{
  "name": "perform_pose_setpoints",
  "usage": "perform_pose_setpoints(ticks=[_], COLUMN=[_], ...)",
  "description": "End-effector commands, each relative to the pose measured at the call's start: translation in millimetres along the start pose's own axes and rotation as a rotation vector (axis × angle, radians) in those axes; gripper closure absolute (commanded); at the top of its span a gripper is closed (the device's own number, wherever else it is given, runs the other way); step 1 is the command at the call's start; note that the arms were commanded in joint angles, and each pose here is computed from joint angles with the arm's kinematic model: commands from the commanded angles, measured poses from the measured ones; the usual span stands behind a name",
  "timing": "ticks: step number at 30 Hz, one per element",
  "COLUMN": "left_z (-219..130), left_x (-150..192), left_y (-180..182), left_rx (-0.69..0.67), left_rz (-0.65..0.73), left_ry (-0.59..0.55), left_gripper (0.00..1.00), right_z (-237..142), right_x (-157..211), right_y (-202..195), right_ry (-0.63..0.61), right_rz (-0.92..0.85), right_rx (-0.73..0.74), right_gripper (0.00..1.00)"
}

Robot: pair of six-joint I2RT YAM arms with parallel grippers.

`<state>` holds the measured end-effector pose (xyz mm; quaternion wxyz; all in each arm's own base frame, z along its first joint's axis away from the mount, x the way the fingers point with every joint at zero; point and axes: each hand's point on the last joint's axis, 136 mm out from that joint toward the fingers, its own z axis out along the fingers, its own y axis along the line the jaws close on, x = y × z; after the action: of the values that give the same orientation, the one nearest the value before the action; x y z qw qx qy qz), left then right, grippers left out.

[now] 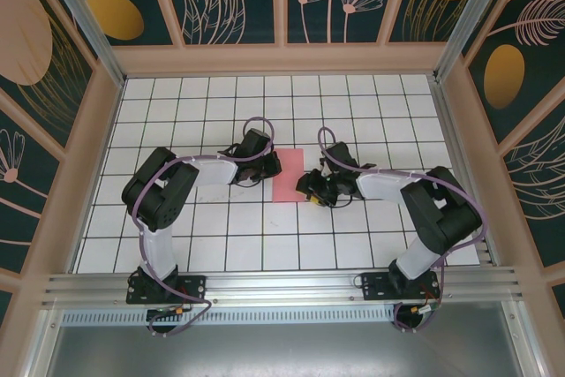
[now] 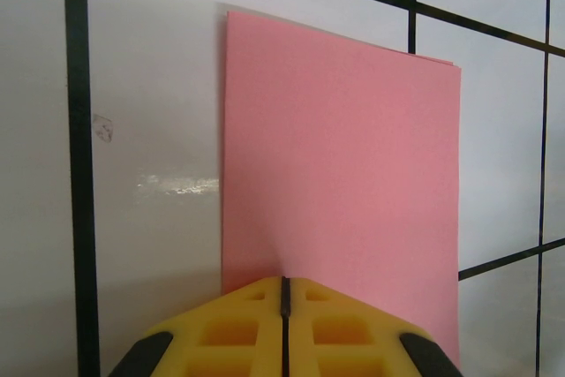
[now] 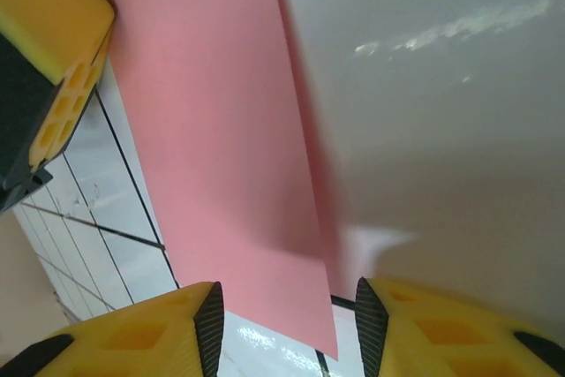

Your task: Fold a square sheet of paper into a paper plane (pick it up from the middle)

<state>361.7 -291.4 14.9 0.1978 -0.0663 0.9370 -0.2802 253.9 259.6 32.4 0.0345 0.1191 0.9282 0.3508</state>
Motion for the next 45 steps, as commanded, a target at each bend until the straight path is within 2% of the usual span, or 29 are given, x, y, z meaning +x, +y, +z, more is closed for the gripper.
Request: perform_pose_setpoints(ticks=[1,8,16,18,25,38,45], left_z=[10.7,9.1,-0.7,-3.0,0.3,-3.9,-29.9], left_x=[17.4,17.7,13.0,12.5,17.3,11.4,-29.3], left_y=[30.3,29.8,14.8,10.3,8.4,-3.8,-32.0], left_rx=[-0.107,-0.106,-0.047,-0.024,0.003,0.042,0.062], left_rz=[-0.029,-0.029,-0.012,-0.006,-0.003,0.014,0.093], left_ry=[0.055,0.054,0.04,0.037,0.057,0.047,-0.094], left_gripper=[0.91,0.91,0.91,0.91,0.92,0.92,0.87], right_z=[3.5,-2.7,-11.3,-12.4,-7.5,15.0,22.1], right_x=[6.8,5.3,-3.9,-5.3,-13.5,-26.5,-32.5], right_y=[9.8,18.5,13.7,15.3,38.4,54.4,48.4], right_ry=[0.039,0.024,-0.027,-0.034,-0.013,0.0,-0.013], right_rz=[-0.006,0.001,0.054,0.055,0.028,-0.015,-0.021], right_rx=[-0.046,-0.094,-0.078,-0.08,-0.139,-0.143,-0.108], right_gripper=[0.54,0.6,0.88,0.9,0.91,0.91,0.91])
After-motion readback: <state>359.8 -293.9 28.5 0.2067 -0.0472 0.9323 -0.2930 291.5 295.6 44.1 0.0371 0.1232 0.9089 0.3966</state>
